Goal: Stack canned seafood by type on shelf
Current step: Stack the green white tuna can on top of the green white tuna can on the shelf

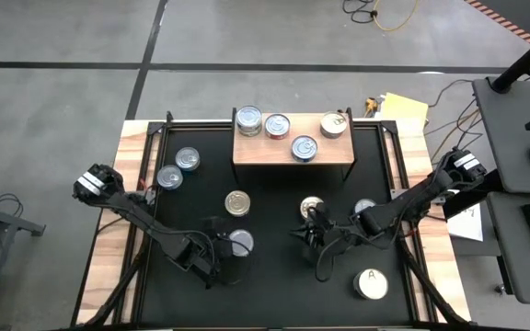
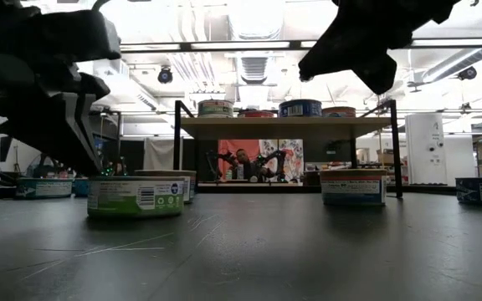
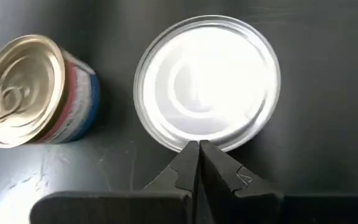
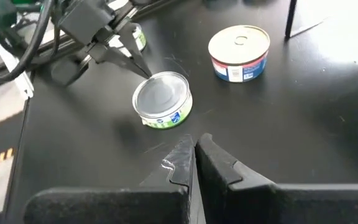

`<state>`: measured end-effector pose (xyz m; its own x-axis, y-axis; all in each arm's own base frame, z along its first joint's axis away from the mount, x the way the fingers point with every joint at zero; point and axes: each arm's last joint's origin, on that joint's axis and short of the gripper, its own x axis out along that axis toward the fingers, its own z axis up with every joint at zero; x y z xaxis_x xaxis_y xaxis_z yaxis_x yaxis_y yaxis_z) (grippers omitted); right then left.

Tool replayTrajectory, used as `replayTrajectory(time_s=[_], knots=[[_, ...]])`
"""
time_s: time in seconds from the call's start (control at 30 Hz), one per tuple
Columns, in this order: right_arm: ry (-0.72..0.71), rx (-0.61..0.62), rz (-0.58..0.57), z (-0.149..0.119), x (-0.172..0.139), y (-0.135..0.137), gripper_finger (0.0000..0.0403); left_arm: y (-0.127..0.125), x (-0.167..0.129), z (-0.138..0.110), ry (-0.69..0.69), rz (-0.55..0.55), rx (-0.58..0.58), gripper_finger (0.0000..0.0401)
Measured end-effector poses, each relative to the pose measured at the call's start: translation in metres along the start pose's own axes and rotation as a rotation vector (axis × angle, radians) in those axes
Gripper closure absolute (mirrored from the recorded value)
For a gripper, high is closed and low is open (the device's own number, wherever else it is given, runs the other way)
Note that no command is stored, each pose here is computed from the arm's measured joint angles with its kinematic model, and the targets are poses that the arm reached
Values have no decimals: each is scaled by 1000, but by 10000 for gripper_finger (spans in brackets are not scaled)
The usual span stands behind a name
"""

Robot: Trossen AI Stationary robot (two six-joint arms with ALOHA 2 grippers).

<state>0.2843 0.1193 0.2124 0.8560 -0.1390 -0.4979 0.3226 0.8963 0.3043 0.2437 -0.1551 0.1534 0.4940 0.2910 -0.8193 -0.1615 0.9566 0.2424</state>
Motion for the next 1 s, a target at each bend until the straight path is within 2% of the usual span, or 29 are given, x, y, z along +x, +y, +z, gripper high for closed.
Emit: replayTrajectory(time_s=[0.2,0.47,0.8,1.0], knots=[[-7,91,-14,1,8,-4,394,1,3,-4,-4,8,-27,401],[32,76,152,-2,44,-1,394,1,2,-5,-7,3,-35,401],[24,84,121,10,69,3,391,-5,0,-14,-28,19,-58,401],[30,91,104,11,83,5,363,-8,-1,-19,-7,-3,-73,401]])
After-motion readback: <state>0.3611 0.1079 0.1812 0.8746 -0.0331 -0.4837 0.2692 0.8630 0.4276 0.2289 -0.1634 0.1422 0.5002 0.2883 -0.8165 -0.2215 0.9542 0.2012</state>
